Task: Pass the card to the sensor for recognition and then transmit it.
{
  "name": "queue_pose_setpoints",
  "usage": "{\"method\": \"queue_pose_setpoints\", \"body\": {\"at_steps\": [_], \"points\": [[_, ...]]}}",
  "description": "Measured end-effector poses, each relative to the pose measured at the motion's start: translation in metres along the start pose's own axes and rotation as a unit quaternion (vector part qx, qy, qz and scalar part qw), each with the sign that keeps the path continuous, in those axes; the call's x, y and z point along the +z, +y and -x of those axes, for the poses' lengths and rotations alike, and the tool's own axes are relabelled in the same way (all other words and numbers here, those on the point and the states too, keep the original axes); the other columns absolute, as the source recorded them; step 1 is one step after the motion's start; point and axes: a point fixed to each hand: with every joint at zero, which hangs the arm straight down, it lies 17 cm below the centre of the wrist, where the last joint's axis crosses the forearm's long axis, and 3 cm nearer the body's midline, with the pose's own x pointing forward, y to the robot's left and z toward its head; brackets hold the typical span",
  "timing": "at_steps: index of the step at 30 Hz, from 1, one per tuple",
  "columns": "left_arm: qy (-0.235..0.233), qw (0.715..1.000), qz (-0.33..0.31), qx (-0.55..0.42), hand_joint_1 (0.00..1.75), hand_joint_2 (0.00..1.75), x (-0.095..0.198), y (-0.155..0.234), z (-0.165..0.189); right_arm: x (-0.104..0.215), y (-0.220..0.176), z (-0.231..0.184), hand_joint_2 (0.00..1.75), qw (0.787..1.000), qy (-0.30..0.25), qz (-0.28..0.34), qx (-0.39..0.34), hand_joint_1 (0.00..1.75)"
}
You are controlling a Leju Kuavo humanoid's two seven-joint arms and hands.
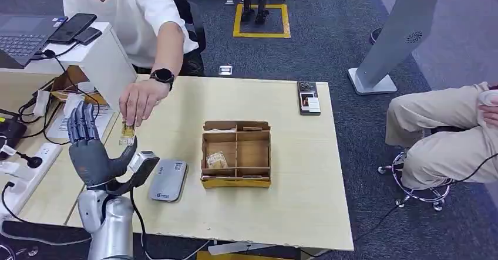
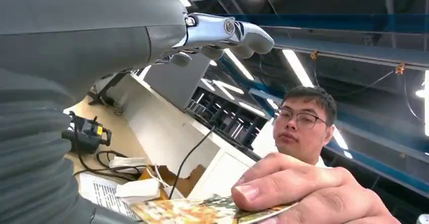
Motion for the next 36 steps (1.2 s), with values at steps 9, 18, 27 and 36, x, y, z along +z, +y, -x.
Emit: {"method": "queue_pose_setpoints", "body": {"at_steps": [9, 18, 27, 36], "points": [[0.006, 1.0, -0.025, 0.004, 1.75, 1.75, -0.007, 0.015, 0.003, 0.0, -0.001, -0.001, 1.75, 1.0, -0.003, 0.001, 0.005, 0.0], [0.002, 0.999, -0.038, 0.0, 1.75, 1.75, -0.012, 0.025, 0.002, 0.0, -0.001, -0.001, 1.75, 1.0, -0.003, 0.002, 0.006, 0.0], [0.001, 0.999, -0.054, -0.002, 1.75, 1.75, -0.017, 0.036, 0.002, 0.0, -0.001, -0.001, 1.75, 1.0, -0.004, 0.002, 0.008, 0.0], [-0.001, 0.998, -0.059, -0.004, 1.75, 1.75, -0.018, 0.04, 0.002, 0.0, -0.001, -0.001, 1.75, 1.0, -0.003, 0.001, 0.005, 0.0]]}}
